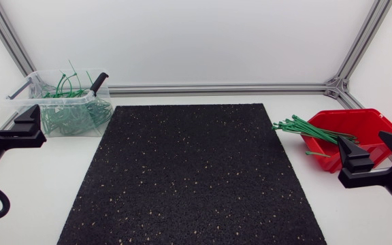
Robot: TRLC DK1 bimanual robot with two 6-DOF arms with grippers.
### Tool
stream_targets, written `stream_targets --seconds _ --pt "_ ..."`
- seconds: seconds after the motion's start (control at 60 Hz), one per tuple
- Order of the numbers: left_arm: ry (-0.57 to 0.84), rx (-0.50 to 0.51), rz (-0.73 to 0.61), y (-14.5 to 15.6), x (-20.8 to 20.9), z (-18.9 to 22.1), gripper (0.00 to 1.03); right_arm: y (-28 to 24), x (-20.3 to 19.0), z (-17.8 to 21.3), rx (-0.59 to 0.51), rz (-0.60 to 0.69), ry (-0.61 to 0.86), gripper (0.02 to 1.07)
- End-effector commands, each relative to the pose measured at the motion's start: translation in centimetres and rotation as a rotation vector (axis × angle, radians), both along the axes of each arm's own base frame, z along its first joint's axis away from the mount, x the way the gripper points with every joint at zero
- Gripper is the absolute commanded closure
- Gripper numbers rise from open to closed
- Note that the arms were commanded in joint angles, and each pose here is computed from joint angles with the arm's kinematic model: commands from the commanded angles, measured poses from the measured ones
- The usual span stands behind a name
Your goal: Take a green cable tie from the red box, thread the tail through the head to close it, then place it in the transparent bin on the left.
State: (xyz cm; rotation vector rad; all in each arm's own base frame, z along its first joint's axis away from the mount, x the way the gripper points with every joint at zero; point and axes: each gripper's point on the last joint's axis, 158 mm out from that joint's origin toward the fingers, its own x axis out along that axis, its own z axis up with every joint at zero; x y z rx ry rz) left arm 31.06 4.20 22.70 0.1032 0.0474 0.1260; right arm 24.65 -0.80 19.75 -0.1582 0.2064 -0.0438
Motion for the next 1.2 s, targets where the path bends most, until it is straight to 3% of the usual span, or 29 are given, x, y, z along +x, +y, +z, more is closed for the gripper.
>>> stream_targets --seconds 0.0,0.117,0.533,1.183 --pt "-0.02 -0.032 -0.011 -0.4 -0.5 -0.6 0.03 -0.1 0.1 -1.1 0.037 -0.006 -0.014 0.07" --pt "-0.065 -0.048 -0.012 -0.6 -1.5 -0.7 0.03 0.1 0.3 -2.0 0.067 0.001 -0.047 0.07" --pt "-0.017 -0.076 -0.065 -2.4 -3.7 -4.2 0.03 0.6 0.8 -4.8 0.158 0.029 -0.15 0.07" --pt "0.05 -0.11 -0.135 -4.5 -5.5 -9.6 0.03 0.6 0.8 -4.8 0.158 0.029 -0.15 0.07"
